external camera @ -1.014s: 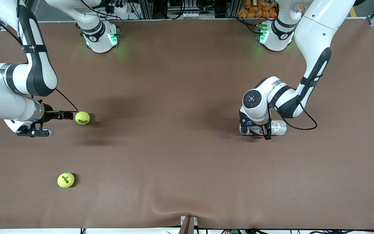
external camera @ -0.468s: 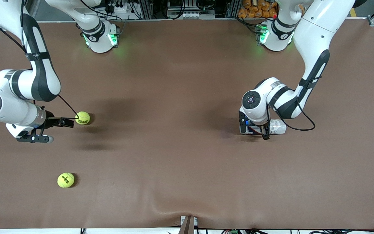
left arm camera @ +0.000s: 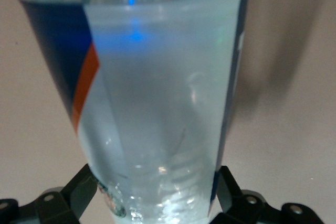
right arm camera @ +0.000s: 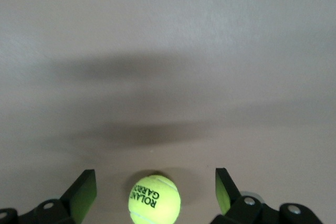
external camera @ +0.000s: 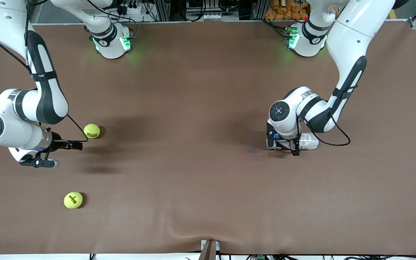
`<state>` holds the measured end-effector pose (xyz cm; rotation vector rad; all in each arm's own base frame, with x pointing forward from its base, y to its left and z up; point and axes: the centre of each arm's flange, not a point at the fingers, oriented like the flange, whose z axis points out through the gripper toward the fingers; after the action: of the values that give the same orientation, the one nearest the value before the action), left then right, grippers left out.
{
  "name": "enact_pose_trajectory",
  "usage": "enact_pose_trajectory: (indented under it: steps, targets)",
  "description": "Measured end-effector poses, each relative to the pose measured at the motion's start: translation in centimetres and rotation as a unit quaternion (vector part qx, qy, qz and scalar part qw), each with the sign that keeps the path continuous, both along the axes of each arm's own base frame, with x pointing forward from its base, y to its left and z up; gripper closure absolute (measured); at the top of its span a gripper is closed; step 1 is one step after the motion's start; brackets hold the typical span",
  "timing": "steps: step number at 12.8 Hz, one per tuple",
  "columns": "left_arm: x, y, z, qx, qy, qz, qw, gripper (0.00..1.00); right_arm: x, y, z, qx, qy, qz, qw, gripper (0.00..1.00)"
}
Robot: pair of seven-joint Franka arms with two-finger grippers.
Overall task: Insert tennis ball vertically with right arm
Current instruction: 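Close the right gripper around the Roland Garros tennis ball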
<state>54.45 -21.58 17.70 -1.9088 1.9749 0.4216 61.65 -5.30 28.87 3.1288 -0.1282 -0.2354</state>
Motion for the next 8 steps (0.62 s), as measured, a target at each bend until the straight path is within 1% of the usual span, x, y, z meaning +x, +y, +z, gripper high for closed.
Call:
enact_pose_trajectory:
  steps: [1, 3, 6, 8]
  targets:
    - [0.0, 0.0, -0.1, 0.0, 0.001, 0.0, 1.0, 0.0, -0.5, -0.2, -0.5, 0.003, 0.018, 0.006, 1.0, 0.0]
    - [-0.1, 0.1, -0.4, 0.001, 0.003, 0.001, 1.0, 0.0, -1.2, -0.7, -1.2, 0.01, 0.04, 0.025, 0.999, 0.0]
    - [0.0, 0.5, -0.8, 0.002, 0.006, 0.005, 1.0, 0.0, -2.8, -1.5, -2.9, 0.02, 0.064, 0.042, 0.997, 0.0]
    - [0.1, 0.5, -0.7, 0.002, 0.004, 0.008, 1.0, 0.0, -3.6, -1.2, -3.6, 0.022, 0.072, 0.044, 0.996, 0.0]
